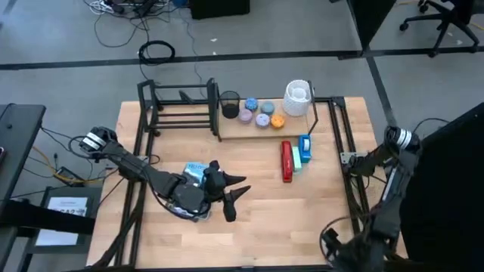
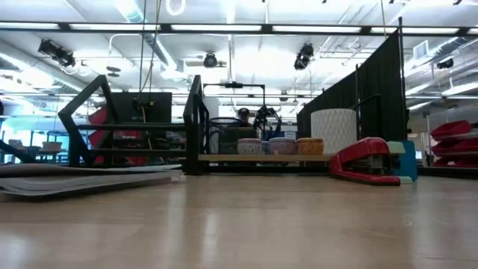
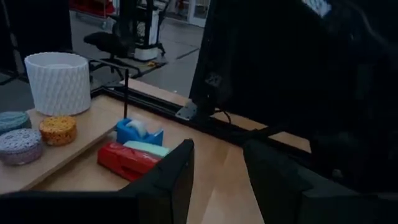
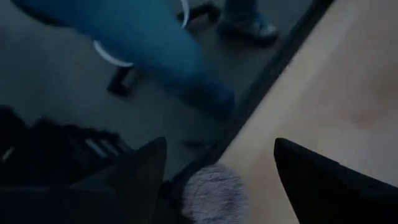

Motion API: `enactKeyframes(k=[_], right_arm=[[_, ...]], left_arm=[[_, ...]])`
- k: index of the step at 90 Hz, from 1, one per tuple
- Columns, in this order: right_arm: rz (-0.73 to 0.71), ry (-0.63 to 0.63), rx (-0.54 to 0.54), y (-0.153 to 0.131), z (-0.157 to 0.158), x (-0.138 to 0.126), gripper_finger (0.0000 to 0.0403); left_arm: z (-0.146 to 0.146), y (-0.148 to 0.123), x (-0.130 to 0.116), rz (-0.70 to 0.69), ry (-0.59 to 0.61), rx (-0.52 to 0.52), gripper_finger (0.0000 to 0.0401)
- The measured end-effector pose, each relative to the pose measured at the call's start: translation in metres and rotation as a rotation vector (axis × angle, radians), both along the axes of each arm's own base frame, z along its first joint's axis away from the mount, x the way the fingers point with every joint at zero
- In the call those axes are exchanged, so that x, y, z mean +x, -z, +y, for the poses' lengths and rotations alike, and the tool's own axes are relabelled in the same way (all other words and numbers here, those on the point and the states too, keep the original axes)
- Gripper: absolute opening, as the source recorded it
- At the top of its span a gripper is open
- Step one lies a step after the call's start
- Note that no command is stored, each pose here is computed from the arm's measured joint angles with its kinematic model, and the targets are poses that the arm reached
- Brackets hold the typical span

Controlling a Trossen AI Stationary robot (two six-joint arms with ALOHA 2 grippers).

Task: Stock shelves
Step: Put the dark red scented candle on the shelf

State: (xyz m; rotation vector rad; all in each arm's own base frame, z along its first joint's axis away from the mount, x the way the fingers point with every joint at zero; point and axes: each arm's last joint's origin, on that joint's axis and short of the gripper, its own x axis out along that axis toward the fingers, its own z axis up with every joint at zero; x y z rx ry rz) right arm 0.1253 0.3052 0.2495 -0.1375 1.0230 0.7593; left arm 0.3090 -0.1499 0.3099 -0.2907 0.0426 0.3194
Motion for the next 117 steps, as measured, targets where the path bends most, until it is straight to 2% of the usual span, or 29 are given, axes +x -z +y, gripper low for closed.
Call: enactKeyframes(k=[9, 22, 37, 49, 58, 69, 77, 83, 87, 94, 101, 109, 117], right_arm=[[0.019, -0.102, 0.014, 0.002, 0.009, 0.002, 0.0260], [-0.043, -0.234, -0.068, 0.009, 0.016, 0.004, 0.0257], [-0.035, -0.277, -0.182, 0.030, 0.020, 0.003, 0.0256], [-0.051, -0.366, -0.255, 0.047, 0.027, -0.002, 0.0256], [-0.043, -0.349, -0.304, 0.057, 0.028, -0.001, 0.0256], [-0.073, -0.346, -0.438, 0.065, 0.021, -0.003, 0.0256], [-0.140, -0.355, -0.601, 0.066, 0.008, -0.001, 0.0256], [-0.198, -0.318, -0.726, 0.067, -0.005, 0.008, 0.0256], [-0.233, -0.280, -0.768, 0.065, -0.012, 0.016, 0.0256], [-0.251, -0.210, -0.745, 0.055, -0.021, 0.029, 0.0256], [-0.209, -0.125, -0.694, 0.046, -0.029, 0.036, 0.0256], [-0.114, 0.117, -0.650, 0.035, -0.047, 0.040, 0.0256], [0.005, 0.368, -0.661, 0.026, -0.074, 0.043, 0.0256]], left_arm=[[0.000, 0.001, 0.000, 0.006, 0.000, 0.004, 0.0127], [0.000, 0.001, 0.000, 0.008, -0.001, 0.006, 0.0127], [0.000, 0.001, 0.000, 0.013, 0.000, 0.009, 0.0127], [0.000, 0.002, 0.000, 0.023, 0.000, 0.014, 0.0127], [0.000, 0.002, 0.000, 0.023, 0.000, 0.014, 0.0127], [0.000, 0.002, 0.000, 0.023, 0.000, 0.014, 0.0127], [0.000, 0.002, 0.000, 0.024, 0.000, 0.015, 0.0127], [0.001, 0.002, 0.000, 0.025, -0.004, 0.015, 0.0127], [0.002, 0.002, 0.001, 0.026, -0.007, 0.015, 0.0127], [0.003, 0.003, 0.001, 0.026, -0.008, 0.016, 0.0127], [0.003, 0.003, 0.001, 0.026, -0.009, 0.016, 0.0127], [0.003, 0.003, 0.001, 0.028, -0.009, 0.018, 0.0127], [0.003, 0.003, 0.001, 0.029, -0.008, 0.019, 0.0127]])
